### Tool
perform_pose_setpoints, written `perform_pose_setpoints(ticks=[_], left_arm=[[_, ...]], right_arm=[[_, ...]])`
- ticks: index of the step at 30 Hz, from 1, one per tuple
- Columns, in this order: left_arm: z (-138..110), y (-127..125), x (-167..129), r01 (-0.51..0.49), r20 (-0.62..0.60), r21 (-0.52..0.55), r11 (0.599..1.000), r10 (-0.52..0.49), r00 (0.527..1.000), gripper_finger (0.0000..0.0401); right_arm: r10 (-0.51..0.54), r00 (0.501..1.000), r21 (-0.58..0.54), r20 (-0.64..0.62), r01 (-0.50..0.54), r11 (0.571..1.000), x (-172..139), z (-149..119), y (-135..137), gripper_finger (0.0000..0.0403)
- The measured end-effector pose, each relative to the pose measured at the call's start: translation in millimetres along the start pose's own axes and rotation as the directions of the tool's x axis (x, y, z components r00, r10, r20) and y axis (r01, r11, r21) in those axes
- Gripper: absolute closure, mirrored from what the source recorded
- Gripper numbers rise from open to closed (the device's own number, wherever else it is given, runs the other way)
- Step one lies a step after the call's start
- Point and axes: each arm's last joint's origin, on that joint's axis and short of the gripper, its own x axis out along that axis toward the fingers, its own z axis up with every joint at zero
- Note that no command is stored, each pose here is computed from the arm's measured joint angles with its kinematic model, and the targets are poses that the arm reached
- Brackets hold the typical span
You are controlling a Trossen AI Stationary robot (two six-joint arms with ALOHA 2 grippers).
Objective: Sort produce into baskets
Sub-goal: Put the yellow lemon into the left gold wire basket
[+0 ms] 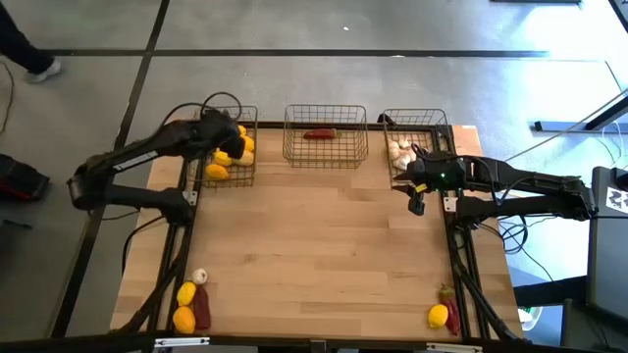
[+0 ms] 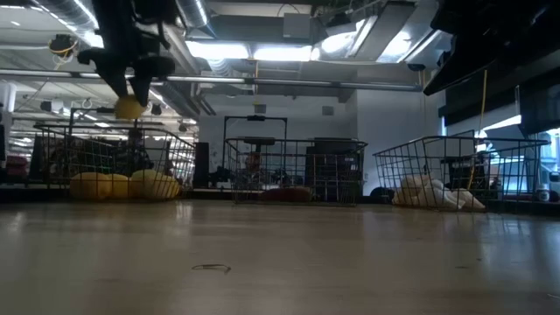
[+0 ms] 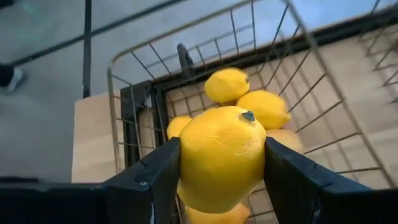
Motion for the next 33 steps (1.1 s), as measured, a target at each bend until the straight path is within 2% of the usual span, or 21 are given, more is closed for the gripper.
perform_pose_setpoints(ticks=[9,16,20,26,33], left_arm=[[9.4,-15.0,53.7,-0.095,-0.192,0.111,0.989,0.115,0.975,0.0205],[12.7,-20.8,91.3,-0.091,-0.314,0.14,0.986,0.131,0.94,0.0205],[11.9,-21.6,105.5,-0.101,-0.357,0.174,0.98,0.158,0.921,0.0205],[7.7,-26.4,121.1,-0.082,-0.407,0.281,0.956,0.195,0.893,0.0205],[3.3,-32.1,132.9,-0.078,-0.436,0.331,0.94,0.226,0.871,0.0205]], right_arm=[[0.0,1.0,0.002,0.001,0.0,1.0,-0.1,0.0,0.0,0.0278],[0.0,1.0,0.004,0.001,0.0,1.0,0.0,0.1,0.0,0.0278],[0.0,1.0,0.004,0.001,0.0,1.0,0.0,0.1,0.0,0.0278],[0.0,1.0,0.005,0.001,0.0,1.0,0.0,0.1,0.0,0.0278],[0.0,1.0,0.005,0.001,0.0,1.0,0.0,0.1,0.0,0.0278]])
